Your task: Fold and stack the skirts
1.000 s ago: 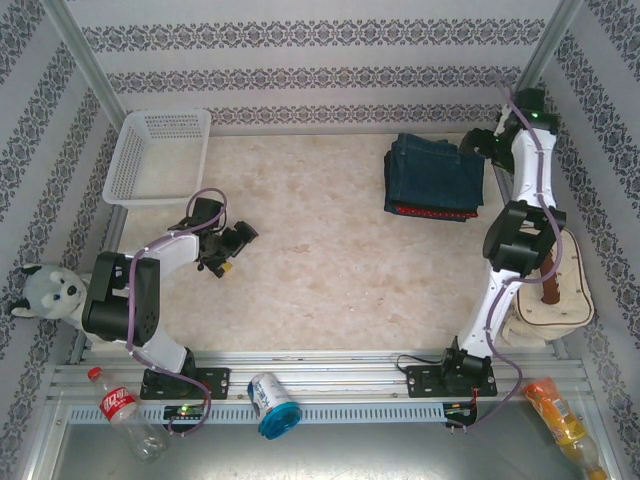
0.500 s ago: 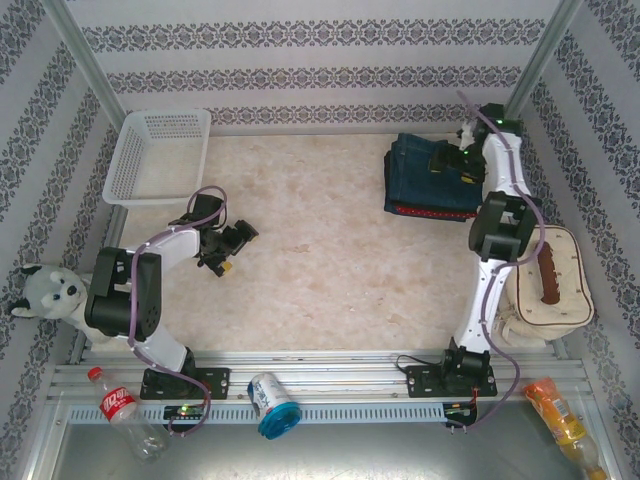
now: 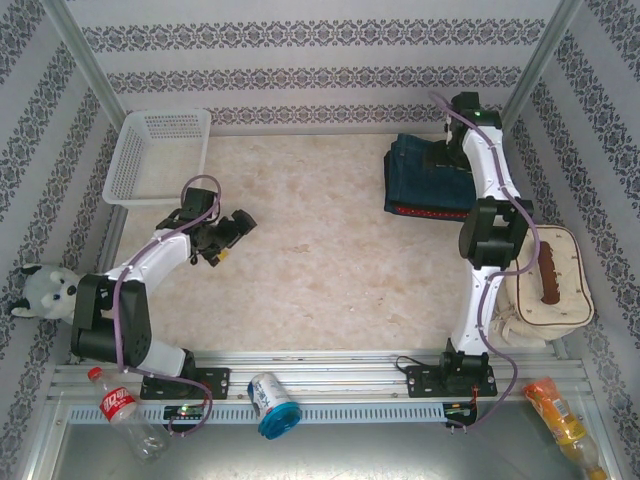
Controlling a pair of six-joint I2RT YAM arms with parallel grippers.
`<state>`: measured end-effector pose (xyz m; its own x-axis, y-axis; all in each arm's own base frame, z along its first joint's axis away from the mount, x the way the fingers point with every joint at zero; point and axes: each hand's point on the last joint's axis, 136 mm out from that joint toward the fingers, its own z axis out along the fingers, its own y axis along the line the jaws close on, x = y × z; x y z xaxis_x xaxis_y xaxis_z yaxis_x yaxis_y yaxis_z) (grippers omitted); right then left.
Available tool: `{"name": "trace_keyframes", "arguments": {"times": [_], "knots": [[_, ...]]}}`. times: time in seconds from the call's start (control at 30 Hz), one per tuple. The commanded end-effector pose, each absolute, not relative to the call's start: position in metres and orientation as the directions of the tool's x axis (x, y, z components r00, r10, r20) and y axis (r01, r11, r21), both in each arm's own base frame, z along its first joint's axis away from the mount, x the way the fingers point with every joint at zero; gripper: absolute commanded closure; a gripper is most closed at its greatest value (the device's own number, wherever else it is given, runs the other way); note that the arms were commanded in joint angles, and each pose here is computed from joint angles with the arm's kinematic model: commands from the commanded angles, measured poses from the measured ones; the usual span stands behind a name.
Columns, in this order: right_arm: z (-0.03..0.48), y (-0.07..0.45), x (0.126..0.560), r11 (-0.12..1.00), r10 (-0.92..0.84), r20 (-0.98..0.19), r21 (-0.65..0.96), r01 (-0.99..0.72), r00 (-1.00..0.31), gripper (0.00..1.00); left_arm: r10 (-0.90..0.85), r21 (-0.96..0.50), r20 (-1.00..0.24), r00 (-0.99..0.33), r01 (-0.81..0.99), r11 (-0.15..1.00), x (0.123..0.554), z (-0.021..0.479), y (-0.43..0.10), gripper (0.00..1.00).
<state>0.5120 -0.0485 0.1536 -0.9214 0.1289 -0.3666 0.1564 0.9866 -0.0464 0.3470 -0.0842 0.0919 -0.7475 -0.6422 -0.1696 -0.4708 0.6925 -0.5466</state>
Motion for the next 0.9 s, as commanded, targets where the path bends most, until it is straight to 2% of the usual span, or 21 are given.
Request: {"name": "trace_keyframes", "arguments": {"times": [0.0,0.17,0.4,0.7,0.87], "knots": [[0.139,-0.019,0.504,0.985,0.171,-0.317,0.066,0.158,-0.933,0.03,-0.631,-0.520,-0.164,-0.758,-0.477,0.708,0.341,0.087,-0.082,0.00],[0.096,-0.012,0.500,0.985,0.171,-0.223,0.037,0.167,-0.960,0.02,-0.630,-0.527,-0.136,-0.764,-0.483,0.699,0.340,0.080,-0.086,0.00],[0.065,-0.019,0.513,0.991,0.133,-0.160,-0.004,0.135,-0.978,0.02,-0.634,-0.514,-0.143,-0.760,-0.491,0.704,0.337,0.078,-0.081,0.00],[0.046,-0.019,0.540,1.000,0.003,-0.161,-0.013,0.005,-0.987,0.02,-0.641,-0.494,-0.130,-0.756,-0.512,0.703,0.337,0.072,-0.077,0.00],[0.046,-0.017,0.556,0.999,-0.053,-0.222,-0.020,-0.050,-0.974,0.02,-0.641,-0.488,-0.128,-0.756,-0.515,0.705,0.340,0.071,-0.076,0.00]]}}
